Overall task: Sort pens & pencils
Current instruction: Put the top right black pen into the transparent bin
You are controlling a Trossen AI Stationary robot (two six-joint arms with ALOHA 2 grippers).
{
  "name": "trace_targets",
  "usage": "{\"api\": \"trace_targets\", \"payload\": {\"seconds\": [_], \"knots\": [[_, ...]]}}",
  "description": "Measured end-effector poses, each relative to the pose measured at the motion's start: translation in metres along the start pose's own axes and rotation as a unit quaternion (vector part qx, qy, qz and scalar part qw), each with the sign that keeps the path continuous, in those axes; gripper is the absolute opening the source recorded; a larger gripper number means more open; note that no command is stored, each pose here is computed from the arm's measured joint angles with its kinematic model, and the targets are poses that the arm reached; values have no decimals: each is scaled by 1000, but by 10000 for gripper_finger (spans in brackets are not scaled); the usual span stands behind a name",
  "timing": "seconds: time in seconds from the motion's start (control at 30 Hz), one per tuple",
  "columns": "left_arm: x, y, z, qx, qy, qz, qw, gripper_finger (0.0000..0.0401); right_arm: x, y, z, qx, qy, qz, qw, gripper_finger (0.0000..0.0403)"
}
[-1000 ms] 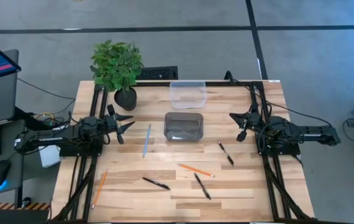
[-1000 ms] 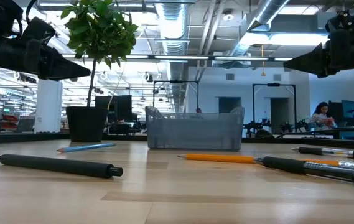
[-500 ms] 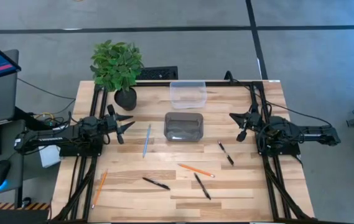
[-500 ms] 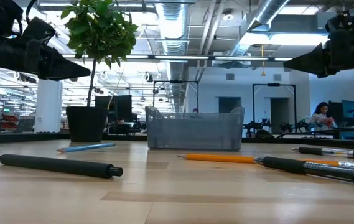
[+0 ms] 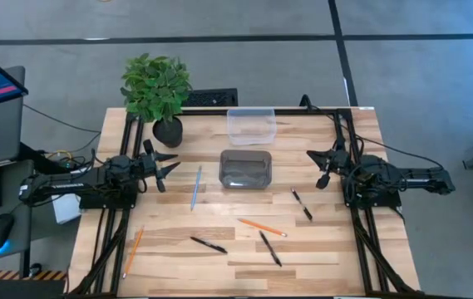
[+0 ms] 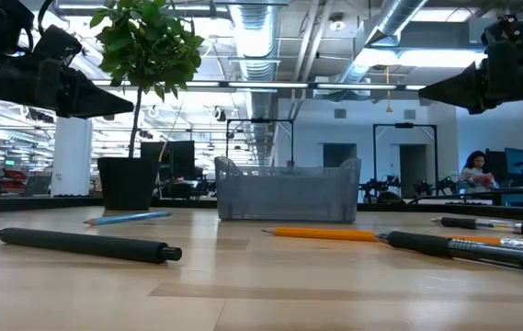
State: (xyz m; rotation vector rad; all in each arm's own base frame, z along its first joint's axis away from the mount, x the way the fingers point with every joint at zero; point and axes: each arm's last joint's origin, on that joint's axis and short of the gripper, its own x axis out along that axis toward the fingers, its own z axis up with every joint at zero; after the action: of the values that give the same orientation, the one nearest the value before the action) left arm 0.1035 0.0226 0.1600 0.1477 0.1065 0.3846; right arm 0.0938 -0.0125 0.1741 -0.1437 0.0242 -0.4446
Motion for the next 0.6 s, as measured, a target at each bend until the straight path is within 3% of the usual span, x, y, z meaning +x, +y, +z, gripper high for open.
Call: {"api": "trace_targets", "payload": {"seconds": [0.43,0.6], "knots": [[0,0,0,-5,0,0,1000,118,0,0,2,14,-7,-1,1000,39],[0,0,0,-5,0,0,1000,118,0,-1,5,53,-24,-2,998,72]]}}
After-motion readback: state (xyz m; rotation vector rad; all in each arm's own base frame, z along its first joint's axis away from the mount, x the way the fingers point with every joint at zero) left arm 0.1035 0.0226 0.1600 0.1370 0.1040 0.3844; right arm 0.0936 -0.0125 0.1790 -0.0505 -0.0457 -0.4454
